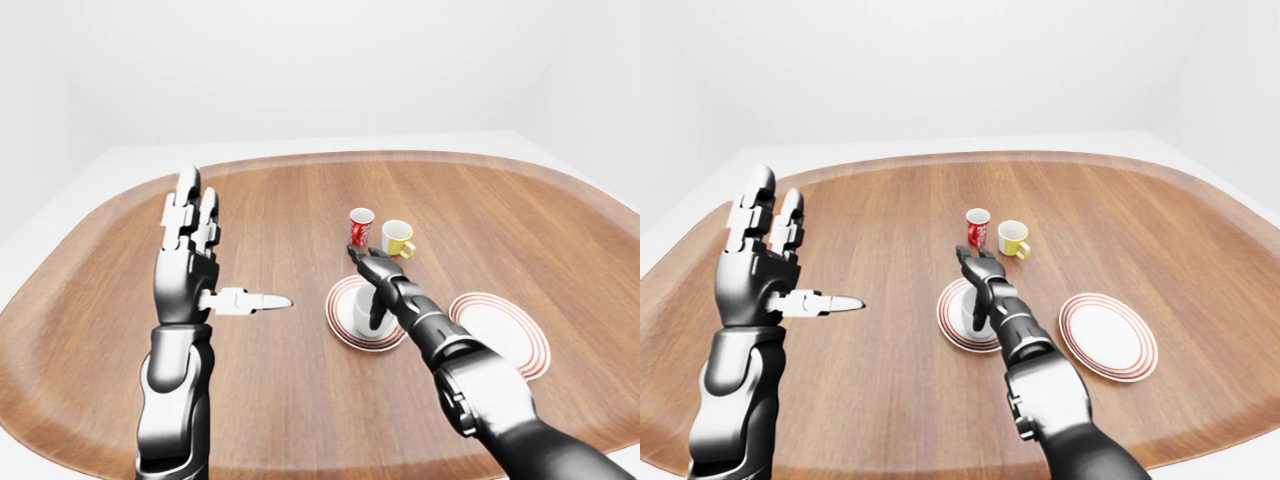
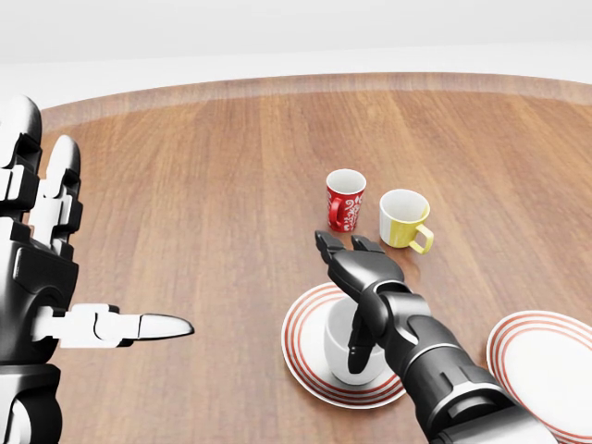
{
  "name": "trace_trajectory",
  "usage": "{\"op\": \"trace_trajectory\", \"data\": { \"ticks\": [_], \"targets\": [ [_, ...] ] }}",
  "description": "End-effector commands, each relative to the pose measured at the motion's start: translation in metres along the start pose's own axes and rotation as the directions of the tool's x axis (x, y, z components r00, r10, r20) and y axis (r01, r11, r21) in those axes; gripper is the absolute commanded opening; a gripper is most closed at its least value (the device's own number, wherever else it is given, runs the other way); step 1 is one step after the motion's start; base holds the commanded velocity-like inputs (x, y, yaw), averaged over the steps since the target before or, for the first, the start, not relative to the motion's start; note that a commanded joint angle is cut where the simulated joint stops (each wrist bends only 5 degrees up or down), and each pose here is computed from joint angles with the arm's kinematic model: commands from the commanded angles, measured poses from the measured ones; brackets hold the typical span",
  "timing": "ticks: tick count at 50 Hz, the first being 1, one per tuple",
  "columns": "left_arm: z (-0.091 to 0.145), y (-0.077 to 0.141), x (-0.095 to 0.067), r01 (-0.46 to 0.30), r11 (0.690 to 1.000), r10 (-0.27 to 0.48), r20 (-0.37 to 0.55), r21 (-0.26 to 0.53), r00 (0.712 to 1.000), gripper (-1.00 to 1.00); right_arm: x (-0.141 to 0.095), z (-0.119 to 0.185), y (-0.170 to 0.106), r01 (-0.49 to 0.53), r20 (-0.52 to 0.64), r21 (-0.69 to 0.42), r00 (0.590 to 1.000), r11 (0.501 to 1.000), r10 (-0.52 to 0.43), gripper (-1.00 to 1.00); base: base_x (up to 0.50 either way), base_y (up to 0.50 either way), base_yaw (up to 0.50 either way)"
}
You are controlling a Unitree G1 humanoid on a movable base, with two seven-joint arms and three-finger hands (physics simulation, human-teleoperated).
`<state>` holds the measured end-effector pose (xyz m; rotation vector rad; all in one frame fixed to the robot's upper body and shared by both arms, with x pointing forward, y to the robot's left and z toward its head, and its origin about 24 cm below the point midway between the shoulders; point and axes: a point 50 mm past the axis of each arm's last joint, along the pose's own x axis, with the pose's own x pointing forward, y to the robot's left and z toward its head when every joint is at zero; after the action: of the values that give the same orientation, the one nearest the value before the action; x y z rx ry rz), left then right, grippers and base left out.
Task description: Put the white mug on the left plate.
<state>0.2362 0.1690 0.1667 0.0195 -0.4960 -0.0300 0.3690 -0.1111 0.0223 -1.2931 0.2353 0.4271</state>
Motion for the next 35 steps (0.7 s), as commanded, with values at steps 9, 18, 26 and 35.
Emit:
{"op": "trace_trajectory", "data": {
  "ticks": [9,18,26,35],
  "targets": [
    [-0.0006,-0.0001,-0.0003,0.001,1.000,-0.001,-0.003,0.002,1.000,0.98,-0.0051,-0.0089,0.0238,-0.090,-0.012,-0.024,0.996,0.996,0.090,1.00,0.00,0.00,0.00],
    [-0.0004,-0.0003,-0.0003,0.002,1.000,-0.002,-0.002,0.001,1.000,0.98,-0.0054,-0.0097,0.0225,-0.091,-0.009,-0.023,0.996,0.996,0.091,1.00,0.00,0.00,0.00],
    [-0.0003,-0.0005,-0.0001,0.003,1.000,-0.003,-0.002,0.001,1.000,0.98,-0.0053,-0.0073,0.0212,-0.092,0.001,-0.029,0.996,0.995,0.092,1.00,0.00,0.00,0.00],
    [-0.0007,-0.0004,-0.0003,0.004,1.000,-0.004,-0.004,0.001,1.000,0.98,-0.0050,-0.0046,0.0163,-0.088,0.014,-0.029,0.996,0.996,0.089,1.00,0.00,0.00,0.00]
  ]
}}
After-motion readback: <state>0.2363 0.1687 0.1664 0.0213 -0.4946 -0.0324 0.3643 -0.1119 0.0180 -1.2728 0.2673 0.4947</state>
